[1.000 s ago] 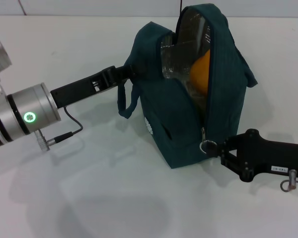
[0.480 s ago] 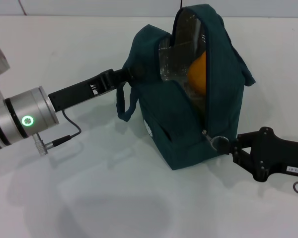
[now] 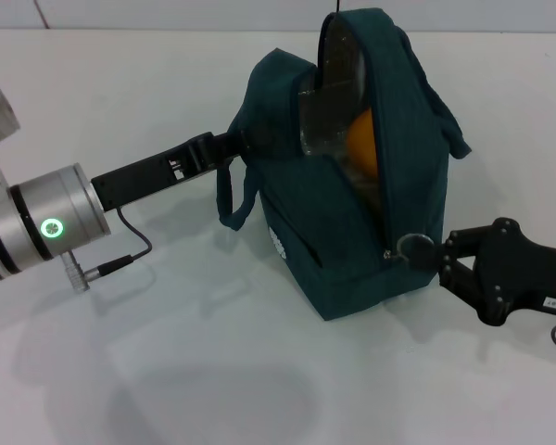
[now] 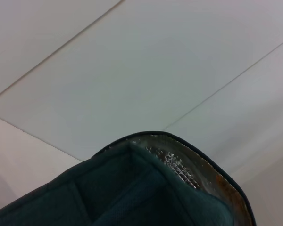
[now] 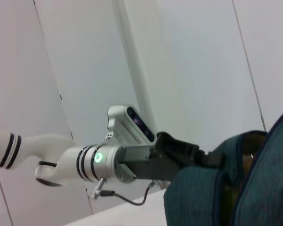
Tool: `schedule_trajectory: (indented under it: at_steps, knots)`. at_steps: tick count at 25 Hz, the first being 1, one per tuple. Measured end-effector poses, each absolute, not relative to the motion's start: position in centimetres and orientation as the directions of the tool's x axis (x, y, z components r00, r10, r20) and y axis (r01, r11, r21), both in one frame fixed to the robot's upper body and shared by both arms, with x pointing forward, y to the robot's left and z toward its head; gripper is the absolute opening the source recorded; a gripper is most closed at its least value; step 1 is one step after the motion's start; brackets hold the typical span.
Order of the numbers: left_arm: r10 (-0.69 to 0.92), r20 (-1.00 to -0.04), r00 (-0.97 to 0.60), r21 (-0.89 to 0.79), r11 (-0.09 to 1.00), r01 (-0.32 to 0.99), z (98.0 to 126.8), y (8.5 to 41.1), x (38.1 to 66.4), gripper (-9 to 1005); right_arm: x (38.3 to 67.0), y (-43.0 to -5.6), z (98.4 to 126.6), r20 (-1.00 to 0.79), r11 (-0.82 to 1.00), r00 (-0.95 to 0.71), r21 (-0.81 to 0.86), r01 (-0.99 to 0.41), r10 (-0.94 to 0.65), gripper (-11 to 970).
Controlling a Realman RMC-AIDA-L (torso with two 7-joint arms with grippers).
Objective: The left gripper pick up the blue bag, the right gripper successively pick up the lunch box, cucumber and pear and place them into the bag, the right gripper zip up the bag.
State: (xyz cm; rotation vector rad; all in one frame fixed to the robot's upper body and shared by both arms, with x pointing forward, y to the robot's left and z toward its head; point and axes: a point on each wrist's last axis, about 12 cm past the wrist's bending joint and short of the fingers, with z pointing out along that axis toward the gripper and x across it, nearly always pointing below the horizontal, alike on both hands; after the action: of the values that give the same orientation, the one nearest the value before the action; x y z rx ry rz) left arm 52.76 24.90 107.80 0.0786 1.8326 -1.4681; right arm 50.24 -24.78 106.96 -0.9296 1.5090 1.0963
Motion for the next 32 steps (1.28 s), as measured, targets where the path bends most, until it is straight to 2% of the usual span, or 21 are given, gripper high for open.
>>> schedule_trajectory:
  at_steps: [18, 23, 32]
  knots:
    - [-0.366, -0.635, -0.680, -0.772, 0.338, 0.539, 108.1, 24.6, 52.9, 48, 51.8, -23.6, 108.1, -0.991, 0.288, -0.135, 0.131, -0.949, 0.004, 17]
    - [-0.357, -0.656, -0.665, -0.754, 0.347, 0.558, 108.1, 24.6, 52.9, 111, 52.0, -23.3, 108.2, -0.991, 0.282, -0.131, 0.127, -0.951, 0.005, 18]
    - [-0.366, -0.702, -0.611, -0.712, 0.373, 0.595, 108.5, 25.3, 53.2, 536, 53.4, -22.2, 109.4, -0.995, 0.274, -0.092, 0.096, -0.957, 0.026, 20]
